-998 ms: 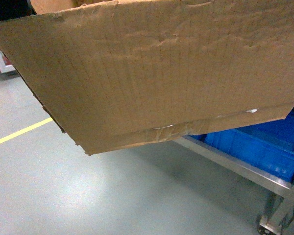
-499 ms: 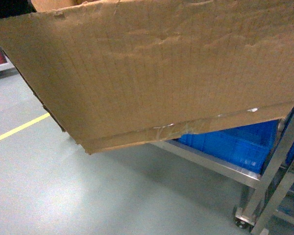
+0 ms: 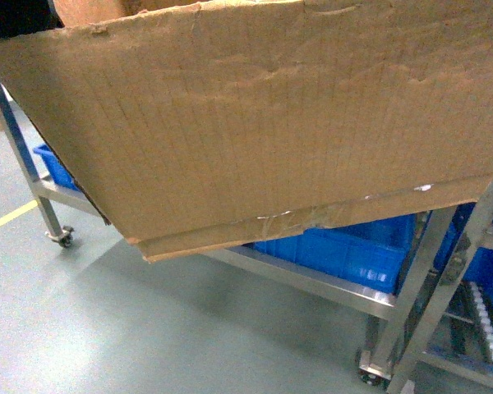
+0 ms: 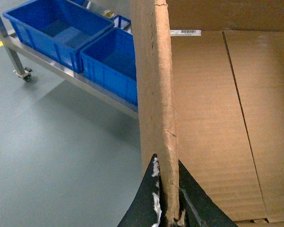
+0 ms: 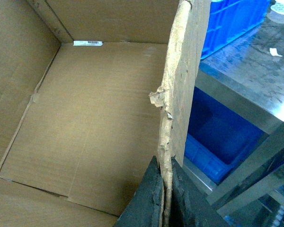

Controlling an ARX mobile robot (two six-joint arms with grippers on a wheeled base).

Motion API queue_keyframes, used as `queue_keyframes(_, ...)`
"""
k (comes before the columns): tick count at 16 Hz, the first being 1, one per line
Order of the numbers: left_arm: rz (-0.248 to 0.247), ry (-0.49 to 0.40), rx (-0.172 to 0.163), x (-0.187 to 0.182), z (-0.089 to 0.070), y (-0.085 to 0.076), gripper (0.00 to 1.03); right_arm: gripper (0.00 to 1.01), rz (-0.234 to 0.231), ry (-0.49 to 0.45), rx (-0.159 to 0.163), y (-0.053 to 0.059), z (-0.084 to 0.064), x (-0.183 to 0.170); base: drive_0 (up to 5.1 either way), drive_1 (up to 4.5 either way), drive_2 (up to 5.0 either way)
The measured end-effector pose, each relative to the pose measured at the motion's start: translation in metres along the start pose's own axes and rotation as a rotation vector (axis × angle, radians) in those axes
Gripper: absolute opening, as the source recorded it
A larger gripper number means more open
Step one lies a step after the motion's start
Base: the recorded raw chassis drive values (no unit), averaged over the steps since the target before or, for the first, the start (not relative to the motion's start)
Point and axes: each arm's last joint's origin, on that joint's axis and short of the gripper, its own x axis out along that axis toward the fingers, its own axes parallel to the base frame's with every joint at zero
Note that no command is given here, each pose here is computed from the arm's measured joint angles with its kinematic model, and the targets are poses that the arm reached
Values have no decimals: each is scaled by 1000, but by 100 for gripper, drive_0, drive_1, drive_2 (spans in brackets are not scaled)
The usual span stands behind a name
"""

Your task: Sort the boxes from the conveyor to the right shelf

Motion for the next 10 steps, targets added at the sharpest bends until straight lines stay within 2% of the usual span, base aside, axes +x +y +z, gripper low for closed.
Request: queue_keyframes(10,-1,-2,-1,0,0,0,2,2,0,0,0,0,0,0,-137,-137,-137)
